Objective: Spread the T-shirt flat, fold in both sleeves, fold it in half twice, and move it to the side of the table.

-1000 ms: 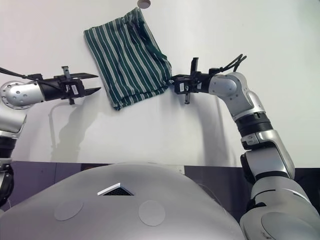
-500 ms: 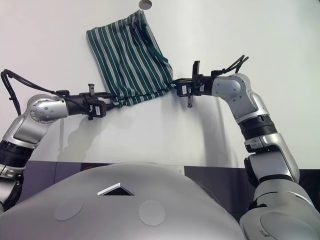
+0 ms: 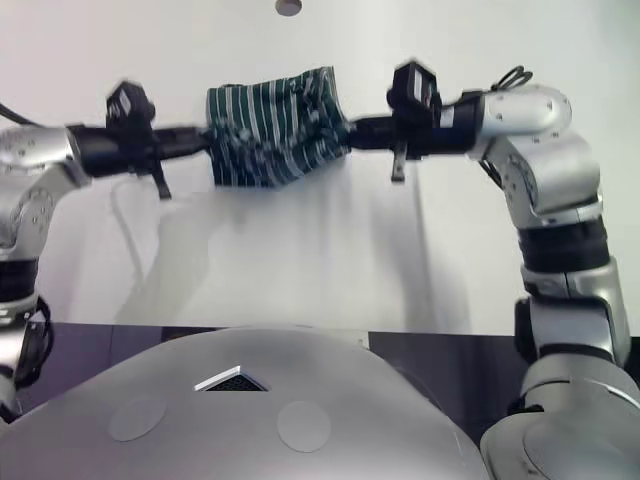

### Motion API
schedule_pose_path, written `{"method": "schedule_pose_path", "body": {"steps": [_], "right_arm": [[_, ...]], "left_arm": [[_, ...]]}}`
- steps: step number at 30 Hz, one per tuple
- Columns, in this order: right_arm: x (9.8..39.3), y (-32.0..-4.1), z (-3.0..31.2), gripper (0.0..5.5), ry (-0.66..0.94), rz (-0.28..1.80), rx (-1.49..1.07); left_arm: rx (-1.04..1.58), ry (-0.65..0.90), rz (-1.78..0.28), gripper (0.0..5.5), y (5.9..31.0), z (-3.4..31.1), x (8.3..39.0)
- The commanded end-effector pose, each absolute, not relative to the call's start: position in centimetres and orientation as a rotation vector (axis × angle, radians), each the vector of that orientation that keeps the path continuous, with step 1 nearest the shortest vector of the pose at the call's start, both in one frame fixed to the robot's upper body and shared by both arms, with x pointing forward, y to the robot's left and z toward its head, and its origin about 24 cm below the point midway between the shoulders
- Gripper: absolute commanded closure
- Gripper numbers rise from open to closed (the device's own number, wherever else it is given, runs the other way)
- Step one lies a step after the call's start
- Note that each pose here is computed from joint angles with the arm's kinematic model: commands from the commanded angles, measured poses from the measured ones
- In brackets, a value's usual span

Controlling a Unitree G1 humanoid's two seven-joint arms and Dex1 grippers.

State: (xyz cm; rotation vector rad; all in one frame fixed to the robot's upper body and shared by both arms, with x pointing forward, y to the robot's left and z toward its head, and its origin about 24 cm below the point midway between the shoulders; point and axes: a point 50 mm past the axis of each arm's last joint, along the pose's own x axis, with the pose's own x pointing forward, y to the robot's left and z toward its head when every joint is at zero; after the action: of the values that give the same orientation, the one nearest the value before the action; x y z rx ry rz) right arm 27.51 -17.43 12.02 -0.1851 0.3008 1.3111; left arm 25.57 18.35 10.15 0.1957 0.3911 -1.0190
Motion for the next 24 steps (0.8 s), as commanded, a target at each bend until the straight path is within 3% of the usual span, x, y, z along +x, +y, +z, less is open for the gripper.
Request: {"method": "schedule_pose_path", "body": {"steps": [1, 8, 9, 10, 19, 21, 24], "right_arm": [[32.2, -16.7, 10.6, 5.50, 0.336, 1.099, -0.146], [35.0, -14.6, 8.6, 5.50, 0.388, 1.018, -0.149], [35.2, -14.5, 8.5, 5.18, 0.389, 1.002, -0.145], [35.5, -14.5, 8.5, 5.04, 0.386, 0.987, -0.141], [37.0, -15.3, 7.2, 3.23, 0.409, 0.774, -0.172], [37.4, -15.4, 7.3, 3.21, 0.370, 0.702, -0.208], [37.3, -13.9, 9.6, 3.42, 0.135, 0.751, -0.129]], "left_arm": [[0.241, 0.454, -0.904, 5.40, 17.8, 8.2, 27.6], [0.199, 0.443, -0.669, 5.40, 17.8, 7.1, 31.1], [0.179, 0.428, -0.658, 5.40, 17.6, 7.3, 31.5], [0.168, 0.413, -0.650, 5.03, 17.4, 7.5, 31.8], [0.165, 0.388, -0.522, 3.44, 16.5, 7.0, 34.6], [0.234, 0.380, -0.458, 3.03, 17.2, 6.6, 35.0], [0.303, 0.275, -0.369, 2.86, 18.6, 6.8, 35.3]]}}
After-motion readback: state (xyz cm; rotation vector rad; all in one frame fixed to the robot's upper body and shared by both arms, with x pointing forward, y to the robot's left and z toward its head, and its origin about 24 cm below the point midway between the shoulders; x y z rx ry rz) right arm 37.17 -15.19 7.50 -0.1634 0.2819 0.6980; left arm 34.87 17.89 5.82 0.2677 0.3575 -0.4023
